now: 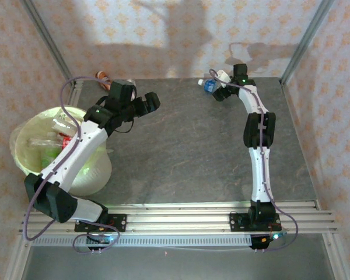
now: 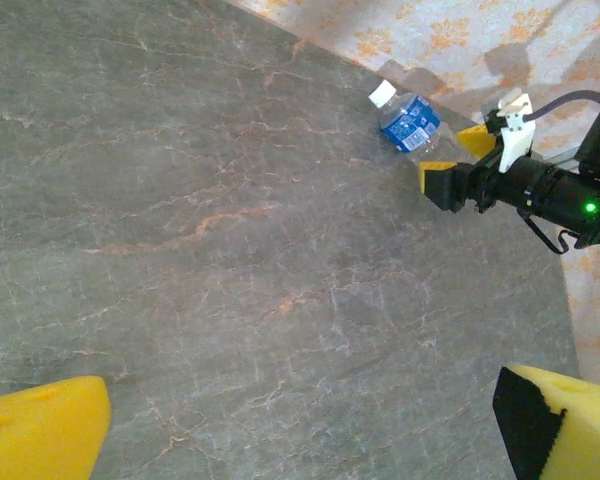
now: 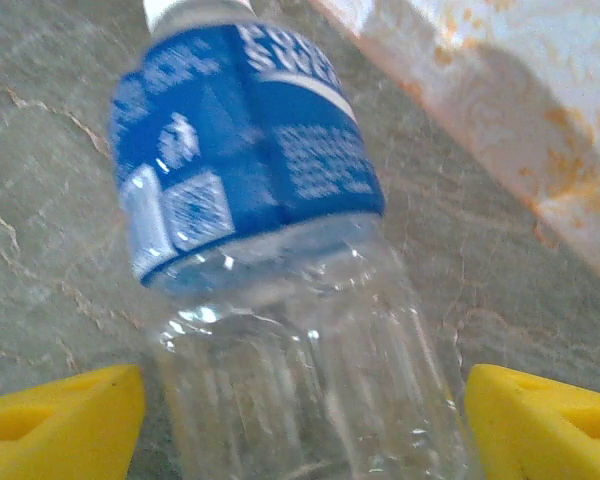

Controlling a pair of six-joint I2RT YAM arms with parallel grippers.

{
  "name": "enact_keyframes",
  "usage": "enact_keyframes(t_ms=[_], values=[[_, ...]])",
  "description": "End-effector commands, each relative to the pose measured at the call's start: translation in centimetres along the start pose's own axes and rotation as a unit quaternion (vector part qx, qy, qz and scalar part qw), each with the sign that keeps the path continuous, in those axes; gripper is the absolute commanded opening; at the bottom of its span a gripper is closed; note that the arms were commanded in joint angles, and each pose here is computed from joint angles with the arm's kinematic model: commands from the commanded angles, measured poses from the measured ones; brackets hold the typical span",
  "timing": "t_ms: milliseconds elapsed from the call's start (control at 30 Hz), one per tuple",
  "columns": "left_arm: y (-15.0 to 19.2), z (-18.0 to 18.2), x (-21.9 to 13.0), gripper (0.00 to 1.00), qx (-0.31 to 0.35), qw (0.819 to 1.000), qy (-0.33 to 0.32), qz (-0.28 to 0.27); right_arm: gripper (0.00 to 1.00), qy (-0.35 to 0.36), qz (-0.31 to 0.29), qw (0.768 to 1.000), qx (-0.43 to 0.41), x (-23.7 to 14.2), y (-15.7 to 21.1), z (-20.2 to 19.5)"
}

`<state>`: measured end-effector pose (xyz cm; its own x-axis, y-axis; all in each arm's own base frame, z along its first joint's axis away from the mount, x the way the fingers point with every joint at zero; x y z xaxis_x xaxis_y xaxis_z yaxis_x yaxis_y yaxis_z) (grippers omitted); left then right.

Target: Put the plastic bottles in the bin

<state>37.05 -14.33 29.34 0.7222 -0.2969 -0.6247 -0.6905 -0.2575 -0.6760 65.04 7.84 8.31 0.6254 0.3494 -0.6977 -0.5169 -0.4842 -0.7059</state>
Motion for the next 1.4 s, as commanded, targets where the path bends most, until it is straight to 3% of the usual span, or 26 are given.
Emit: enact_keyframes(t_ms=[0, 133, 267, 433, 600, 700, 900, 1167, 1300, 1367], values=[[-0.1, -0.2, 0.2, 1.0, 0.015, 1.0, -0.01, 0.009, 0.83, -0.006, -0.013, 1.0, -0.019, 1.2, -0.4, 1.0], [0.1, -0.2, 0.5, 1.0, 0.02, 1.0, -0.008, 0.014, 0.8, -0.007, 0.011, 1.0, -0.019, 2.0, 1.2, 1.3], [0.2, -0.2, 0.8, 1.0, 0.022, 1.0, -0.009, 0.018, 0.69, 0.0, 0.034, 0.999, -0.018, 1.8, 2.2, 1.3], [0.4, -0.4, 1.4, 1.0, 0.018, 1.0, -0.001, 0.022, 0.67, 0.019, 0.043, 0.999, -0.021, 1.7, 2.7, 1.1], [0.7, -0.4, 1.8, 1.0, 0.017, 0.999, 0.001, 0.028, 0.52, 0.012, 0.018, 1.0, 0.006, 0.0, 1.3, 1.6], [0.7, -0.5, 2.1, 1.0, 0.015, 1.0, 0.008, 0.026, 0.47, 0.016, -0.012, 0.999, 0.026, -2.3, -0.1, 2.2], [0.4, -2.2, 2.6, 1.0, 0.005, 0.998, 0.057, 0.011, 0.48, 0.046, -0.094, 0.993, 0.05, -9.7, -1.4, 4.9], [0.7, -9.2, 2.1, 1.0, 0.049, 0.977, 0.209, -0.016, 0.46, 0.018, -0.137, 0.977, 0.163, -20.0, -1.8, 12.0], [0.6, -12.6, 0.9, 1.0, 0.054, 0.95, 0.306, -0.041, 0.46, -0.023, -0.193, 0.941, 0.277, -24.8, -2.6, 14.5], [0.5, -13.7, 0.4, 1.0, 0.056, 0.939, 0.334, -0.052, 0.46, -0.08, -0.219, 0.919, 0.317, -26.5, -3.0, 16.3]])
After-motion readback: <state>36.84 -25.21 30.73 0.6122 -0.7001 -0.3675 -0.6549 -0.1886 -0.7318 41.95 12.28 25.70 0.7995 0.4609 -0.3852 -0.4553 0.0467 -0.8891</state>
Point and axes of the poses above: each hand's point on the last joint's axis, 136 mm out from that joint toward the fingers, its own x axis out along the fingers, its own z axis along the line the jaws close on, y = z × x, the point moved 2 cm from there along -x, back along the fingers, and after that the axes turned 12 degrees about x, right-handed, at the moved point
